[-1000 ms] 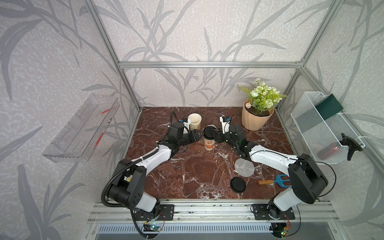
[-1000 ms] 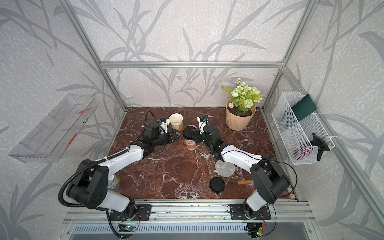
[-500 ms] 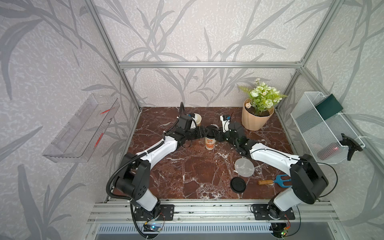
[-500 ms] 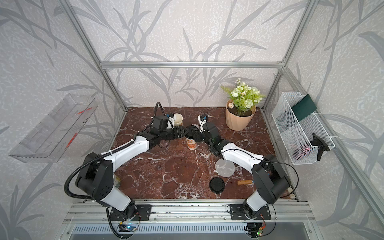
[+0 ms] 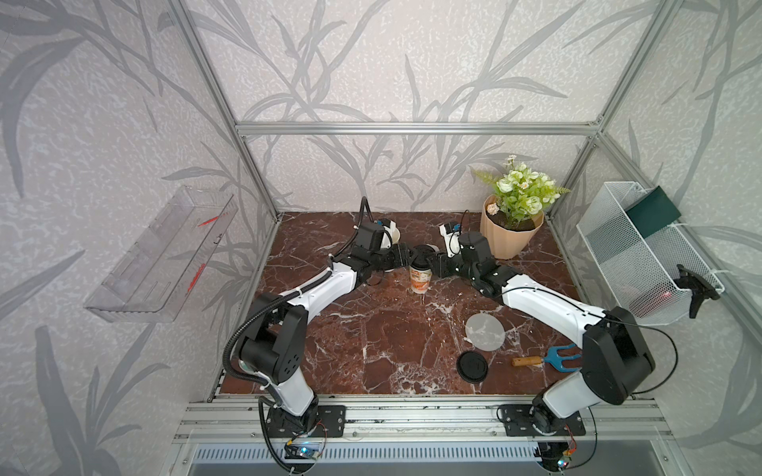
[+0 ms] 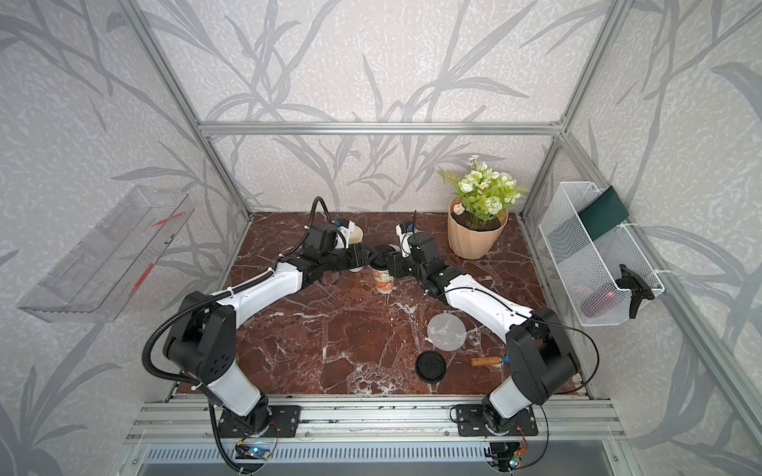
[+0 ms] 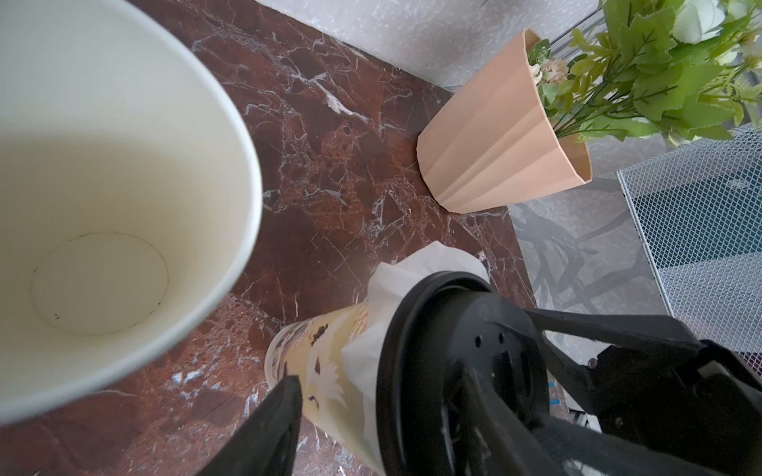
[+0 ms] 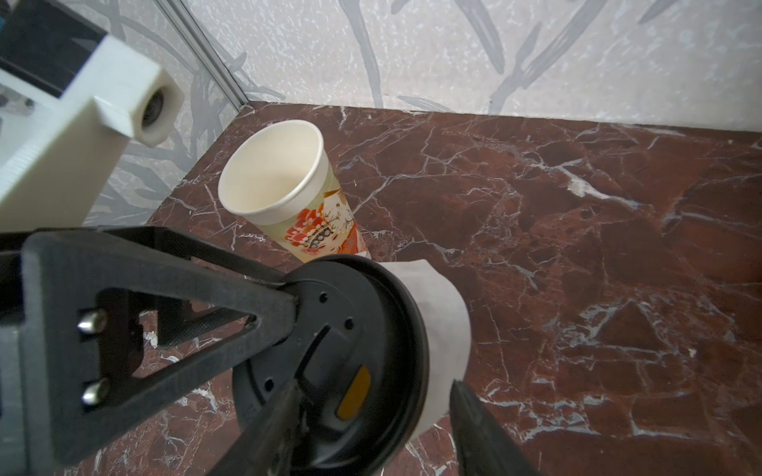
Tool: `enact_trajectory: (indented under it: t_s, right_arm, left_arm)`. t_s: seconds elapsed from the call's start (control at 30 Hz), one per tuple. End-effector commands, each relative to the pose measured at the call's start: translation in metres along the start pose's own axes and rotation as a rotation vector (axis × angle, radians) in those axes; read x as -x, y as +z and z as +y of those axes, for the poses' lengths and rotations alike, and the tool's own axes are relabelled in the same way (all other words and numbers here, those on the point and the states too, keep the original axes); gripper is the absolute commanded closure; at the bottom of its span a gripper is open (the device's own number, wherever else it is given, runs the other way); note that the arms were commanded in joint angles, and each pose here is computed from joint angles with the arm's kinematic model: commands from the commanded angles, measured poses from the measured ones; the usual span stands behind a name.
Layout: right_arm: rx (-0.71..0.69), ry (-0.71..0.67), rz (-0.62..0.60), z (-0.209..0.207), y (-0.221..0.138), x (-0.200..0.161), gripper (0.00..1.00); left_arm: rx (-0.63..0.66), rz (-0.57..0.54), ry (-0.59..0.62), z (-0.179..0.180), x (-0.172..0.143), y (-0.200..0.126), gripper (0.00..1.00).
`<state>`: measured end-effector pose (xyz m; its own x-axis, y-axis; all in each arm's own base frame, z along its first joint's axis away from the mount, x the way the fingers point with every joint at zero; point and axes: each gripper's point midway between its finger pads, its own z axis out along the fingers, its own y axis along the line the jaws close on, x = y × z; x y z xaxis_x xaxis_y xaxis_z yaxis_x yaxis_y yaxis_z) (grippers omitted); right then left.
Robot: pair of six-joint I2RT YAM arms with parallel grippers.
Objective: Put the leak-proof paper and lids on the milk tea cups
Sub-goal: Secure the cup lid on the cup.
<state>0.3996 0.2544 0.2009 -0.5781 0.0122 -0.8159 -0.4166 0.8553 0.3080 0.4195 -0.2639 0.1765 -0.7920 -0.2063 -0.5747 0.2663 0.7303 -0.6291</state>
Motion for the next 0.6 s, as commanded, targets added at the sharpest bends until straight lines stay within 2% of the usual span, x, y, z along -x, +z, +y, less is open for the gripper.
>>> enact_trajectory:
  t_s: [0.0,0.37,0.57]
  right_arm:
    - [0.045,0.047,-0.053,-0.001,-0.014,0.020,0.41]
    - [-0.015,0.102,-0.051,-0.024,0.011,0.007,0.47]
    - [-0.045,0.118,-0.007,-0.033,0.022,-0.014,0.48]
  left_arm:
    - [0.174,0.189,-0.044,0.057,-0.056,0.014,0.40]
    - [0.190,0.236,-0.038,0.062,-0.064,0.017,0.41]
    - [0.189,0.239,-0.040,0.063,-0.066,0.018,0.41]
